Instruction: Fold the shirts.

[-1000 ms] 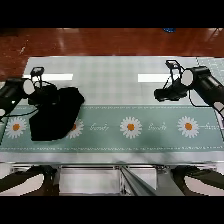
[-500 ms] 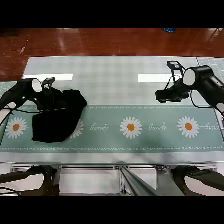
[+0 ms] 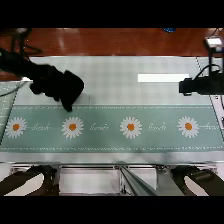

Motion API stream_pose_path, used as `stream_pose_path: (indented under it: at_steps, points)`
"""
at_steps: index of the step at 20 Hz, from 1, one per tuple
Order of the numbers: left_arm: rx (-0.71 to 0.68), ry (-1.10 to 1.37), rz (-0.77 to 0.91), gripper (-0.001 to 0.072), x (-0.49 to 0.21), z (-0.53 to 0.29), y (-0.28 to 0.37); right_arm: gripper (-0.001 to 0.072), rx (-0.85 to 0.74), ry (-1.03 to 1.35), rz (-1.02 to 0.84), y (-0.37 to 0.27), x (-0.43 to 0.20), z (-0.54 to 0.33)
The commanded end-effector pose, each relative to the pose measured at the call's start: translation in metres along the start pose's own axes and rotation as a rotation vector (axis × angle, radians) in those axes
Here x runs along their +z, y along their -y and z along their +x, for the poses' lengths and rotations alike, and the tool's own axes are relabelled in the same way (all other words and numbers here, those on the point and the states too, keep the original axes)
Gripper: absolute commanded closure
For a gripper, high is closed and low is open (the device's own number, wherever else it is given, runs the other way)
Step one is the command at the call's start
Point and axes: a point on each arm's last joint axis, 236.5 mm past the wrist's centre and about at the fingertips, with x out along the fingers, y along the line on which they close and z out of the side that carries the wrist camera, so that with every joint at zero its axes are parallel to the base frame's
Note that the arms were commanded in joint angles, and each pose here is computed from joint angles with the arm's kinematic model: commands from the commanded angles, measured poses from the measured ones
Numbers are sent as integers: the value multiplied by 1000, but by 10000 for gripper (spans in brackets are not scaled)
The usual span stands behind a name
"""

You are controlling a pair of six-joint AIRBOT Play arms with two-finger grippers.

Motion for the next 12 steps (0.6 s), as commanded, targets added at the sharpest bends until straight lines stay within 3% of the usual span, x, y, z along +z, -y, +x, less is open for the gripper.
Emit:
stream_pose_path:
  at_steps: [1, 6, 12]
  points:
    - [-87, 295, 68, 683, 54, -108, 47, 299, -17, 125, 43, 17, 7, -48]
    - [-297, 441, 111, 683, 68, -161, 123, 299, 36, 175, 74, 12, 5, -72]
    - [-555, 354, 168, 682, 23, -109, 242, 299, 54, 167, 62, 8, 2, -73]
